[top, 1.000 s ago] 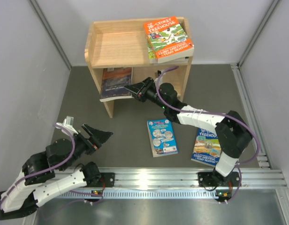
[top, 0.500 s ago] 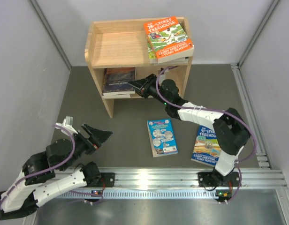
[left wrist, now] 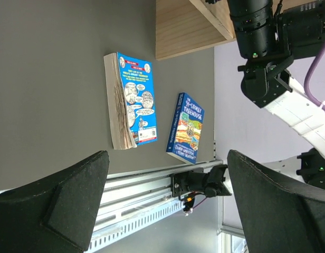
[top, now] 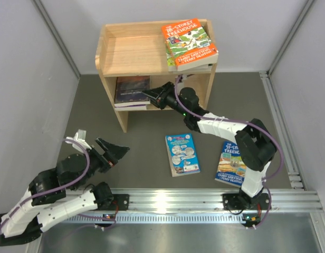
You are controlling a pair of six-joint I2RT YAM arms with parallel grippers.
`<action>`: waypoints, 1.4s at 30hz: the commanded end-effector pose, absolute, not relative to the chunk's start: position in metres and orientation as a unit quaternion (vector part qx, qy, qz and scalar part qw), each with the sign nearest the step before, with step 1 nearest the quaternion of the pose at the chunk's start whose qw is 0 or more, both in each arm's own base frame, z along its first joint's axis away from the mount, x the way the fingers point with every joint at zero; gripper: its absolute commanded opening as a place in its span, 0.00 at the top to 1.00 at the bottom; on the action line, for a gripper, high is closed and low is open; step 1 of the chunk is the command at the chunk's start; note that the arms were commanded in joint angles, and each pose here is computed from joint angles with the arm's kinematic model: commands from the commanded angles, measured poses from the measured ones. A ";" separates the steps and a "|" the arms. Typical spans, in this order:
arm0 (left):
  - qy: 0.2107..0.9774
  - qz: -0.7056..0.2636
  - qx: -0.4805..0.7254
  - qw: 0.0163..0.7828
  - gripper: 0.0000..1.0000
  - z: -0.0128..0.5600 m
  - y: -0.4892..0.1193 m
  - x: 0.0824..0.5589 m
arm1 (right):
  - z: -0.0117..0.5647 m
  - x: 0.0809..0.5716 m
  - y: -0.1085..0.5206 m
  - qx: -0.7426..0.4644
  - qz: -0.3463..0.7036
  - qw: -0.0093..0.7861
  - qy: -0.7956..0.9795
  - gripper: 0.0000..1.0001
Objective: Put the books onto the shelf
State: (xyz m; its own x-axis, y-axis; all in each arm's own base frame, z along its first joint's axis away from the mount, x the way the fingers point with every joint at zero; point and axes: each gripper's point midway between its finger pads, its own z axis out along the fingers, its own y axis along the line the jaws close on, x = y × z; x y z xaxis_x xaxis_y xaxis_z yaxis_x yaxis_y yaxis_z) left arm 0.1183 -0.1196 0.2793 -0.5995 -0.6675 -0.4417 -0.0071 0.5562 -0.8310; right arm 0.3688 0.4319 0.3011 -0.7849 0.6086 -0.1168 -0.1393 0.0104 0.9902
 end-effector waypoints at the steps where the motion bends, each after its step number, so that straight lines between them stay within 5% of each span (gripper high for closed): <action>1: 0.784 -0.414 -0.239 0.396 0.01 0.279 -0.123 0.127 | 0.353 0.334 0.430 0.123 0.735 0.264 0.613 0.88; 3: 0.789 -0.410 -0.237 0.392 0.01 0.275 -0.127 0.128 | 0.349 0.328 0.429 0.110 0.734 0.256 0.619 0.68; 4: 0.789 -0.411 -0.236 0.390 0.01 0.275 -0.129 0.128 | 0.351 0.326 0.426 0.107 0.735 0.256 0.619 0.45; 6: 0.790 -0.412 -0.235 0.389 0.01 0.273 -0.132 0.129 | 0.345 0.322 0.422 0.103 0.730 0.250 0.628 0.31; 7: 0.789 -0.413 -0.236 0.389 0.01 0.273 -0.133 0.130 | 0.353 0.320 0.416 0.099 0.732 0.256 0.624 0.11; 9: 0.788 -0.413 -0.236 0.390 0.01 0.274 -0.135 0.131 | 0.346 0.318 0.408 0.096 0.719 0.260 0.637 0.00; 25: 0.790 -0.404 -0.240 0.394 0.01 0.258 -0.145 0.140 | 0.329 0.260 0.349 0.042 0.625 0.273 0.731 0.00; 42: 0.854 -0.287 -0.205 0.382 0.01 0.239 -0.175 0.161 | 0.267 0.215 0.303 0.018 0.530 0.264 0.806 0.00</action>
